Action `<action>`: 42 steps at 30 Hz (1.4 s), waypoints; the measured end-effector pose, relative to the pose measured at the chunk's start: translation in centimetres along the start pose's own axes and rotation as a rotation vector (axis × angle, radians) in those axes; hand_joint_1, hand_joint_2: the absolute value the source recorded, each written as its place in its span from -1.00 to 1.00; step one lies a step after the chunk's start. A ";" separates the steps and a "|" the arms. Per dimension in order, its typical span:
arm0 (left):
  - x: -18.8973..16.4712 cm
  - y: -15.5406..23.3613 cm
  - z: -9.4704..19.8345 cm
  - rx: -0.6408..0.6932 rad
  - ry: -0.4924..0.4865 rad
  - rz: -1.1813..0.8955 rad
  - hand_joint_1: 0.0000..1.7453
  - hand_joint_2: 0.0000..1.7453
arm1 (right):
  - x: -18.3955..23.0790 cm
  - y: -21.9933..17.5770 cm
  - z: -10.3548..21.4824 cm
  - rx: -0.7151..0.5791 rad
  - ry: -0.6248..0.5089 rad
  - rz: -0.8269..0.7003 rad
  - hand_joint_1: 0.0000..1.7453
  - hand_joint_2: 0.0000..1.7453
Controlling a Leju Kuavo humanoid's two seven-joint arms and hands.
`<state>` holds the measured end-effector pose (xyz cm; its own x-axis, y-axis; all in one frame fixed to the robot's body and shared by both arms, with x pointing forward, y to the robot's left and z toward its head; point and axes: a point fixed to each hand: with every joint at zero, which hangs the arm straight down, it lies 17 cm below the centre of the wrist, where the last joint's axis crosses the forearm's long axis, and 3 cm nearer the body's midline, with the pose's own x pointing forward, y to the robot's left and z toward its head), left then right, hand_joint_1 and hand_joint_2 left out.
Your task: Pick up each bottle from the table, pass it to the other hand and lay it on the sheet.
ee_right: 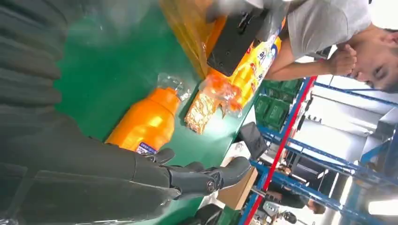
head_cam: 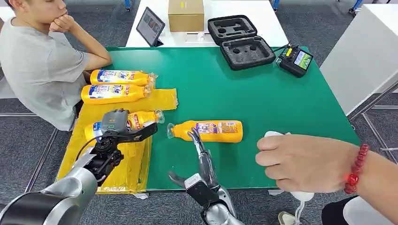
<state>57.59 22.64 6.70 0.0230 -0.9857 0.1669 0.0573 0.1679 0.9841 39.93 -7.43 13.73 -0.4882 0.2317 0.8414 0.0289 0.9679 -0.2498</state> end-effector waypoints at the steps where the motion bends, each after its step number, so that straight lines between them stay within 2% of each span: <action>1: -0.2 0.0 0.0 0.000 0.003 -0.001 -1.00 -1.00 | 0.0 0.1 0.0 0.004 -0.001 0.000 -1.00 1.00; 29: -2.5 -2.0 1.0 -0.042 0.031 -0.016 -1.00 -1.00 | 0.0 1.2 -0.3 0.045 -0.008 -0.004 -1.00 1.00; 30: -2.5 -2.0 1.0 -0.042 0.031 -0.016 -1.00 1.00 | 0.0 1.3 -0.3 0.045 -0.007 -0.004 -1.00 1.00; 42: -2.2 -2.0 1.0 -0.040 0.012 -0.017 -1.00 1.00 | -0.1 1.4 -0.2 0.052 -0.005 -0.003 -1.00 1.00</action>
<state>56.43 24.48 4.43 0.0340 -0.9882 0.1491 0.0979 0.1518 0.9836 40.17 -6.06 13.35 -0.4929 0.2285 0.8396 -0.0173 0.9621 -0.2720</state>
